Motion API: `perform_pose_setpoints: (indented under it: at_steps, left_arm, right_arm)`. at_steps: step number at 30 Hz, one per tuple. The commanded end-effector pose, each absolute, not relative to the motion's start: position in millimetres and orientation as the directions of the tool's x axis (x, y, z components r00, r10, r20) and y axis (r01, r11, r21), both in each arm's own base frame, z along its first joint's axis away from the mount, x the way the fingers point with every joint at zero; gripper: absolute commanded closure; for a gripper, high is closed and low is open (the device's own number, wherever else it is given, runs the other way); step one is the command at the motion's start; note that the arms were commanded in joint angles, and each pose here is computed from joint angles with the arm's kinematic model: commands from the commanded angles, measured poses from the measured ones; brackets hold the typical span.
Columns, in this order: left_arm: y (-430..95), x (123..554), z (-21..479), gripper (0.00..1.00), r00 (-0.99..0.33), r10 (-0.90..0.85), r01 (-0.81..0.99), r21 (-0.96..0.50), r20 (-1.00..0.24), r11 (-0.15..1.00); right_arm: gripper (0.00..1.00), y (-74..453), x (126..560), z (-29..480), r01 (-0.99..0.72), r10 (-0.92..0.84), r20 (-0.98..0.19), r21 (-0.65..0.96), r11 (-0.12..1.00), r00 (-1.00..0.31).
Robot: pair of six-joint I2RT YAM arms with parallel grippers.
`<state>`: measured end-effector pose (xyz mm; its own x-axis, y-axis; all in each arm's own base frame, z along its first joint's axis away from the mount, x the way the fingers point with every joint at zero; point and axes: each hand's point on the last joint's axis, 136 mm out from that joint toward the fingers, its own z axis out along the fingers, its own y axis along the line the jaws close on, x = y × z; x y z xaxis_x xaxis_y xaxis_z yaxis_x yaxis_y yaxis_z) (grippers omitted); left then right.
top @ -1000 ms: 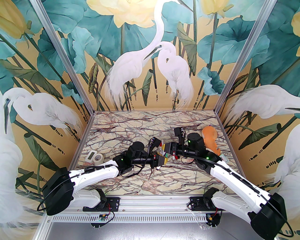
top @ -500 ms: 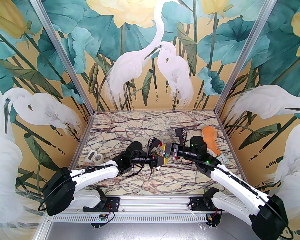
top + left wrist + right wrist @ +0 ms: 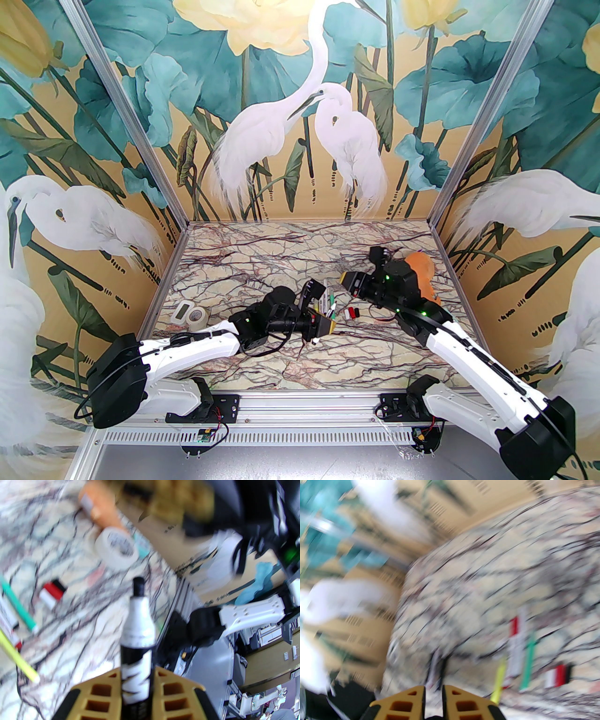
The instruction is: Open the pen caps
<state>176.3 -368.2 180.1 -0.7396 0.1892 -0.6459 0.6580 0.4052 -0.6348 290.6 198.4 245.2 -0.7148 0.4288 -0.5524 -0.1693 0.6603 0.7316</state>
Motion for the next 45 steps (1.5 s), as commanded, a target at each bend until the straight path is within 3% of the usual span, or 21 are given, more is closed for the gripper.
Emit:
perform_pose_setpoints:
  at_steps: [1,8,15,27,45]
  left_arm:
    - [-368,166,174,1.00,-0.753,0.221,0.652,-0.655,-0.620,0.381]
    - [-361,167,193,1.00,-0.746,0.163,0.656,-0.671,-0.646,0.345]
    - [-330,183,198,1.00,-0.735,0.062,0.622,-0.635,-0.675,0.458]
    - [-285,200,195,1.00,-0.739,-0.028,0.542,-0.619,-0.674,0.568]
    - [-270,196,188,0.99,-0.728,-0.029,0.541,-0.599,-0.685,0.590]
  right_arm:
    - [0.89,197,296,256,-0.212,0.410,-0.611,0.696,0.686,-0.678]
    - [0.88,200,285,262,-0.332,0.343,-0.644,0.693,0.640,-0.684]
    - [0.87,162,272,208,-0.211,0.217,-0.650,0.514,0.831,-0.729]
    - [0.84,118,270,115,-0.027,0.130,-0.478,0.308,0.951,-0.868]
    - [0.82,113,301,53,0.046,0.147,-0.326,0.298,0.953,-0.934]
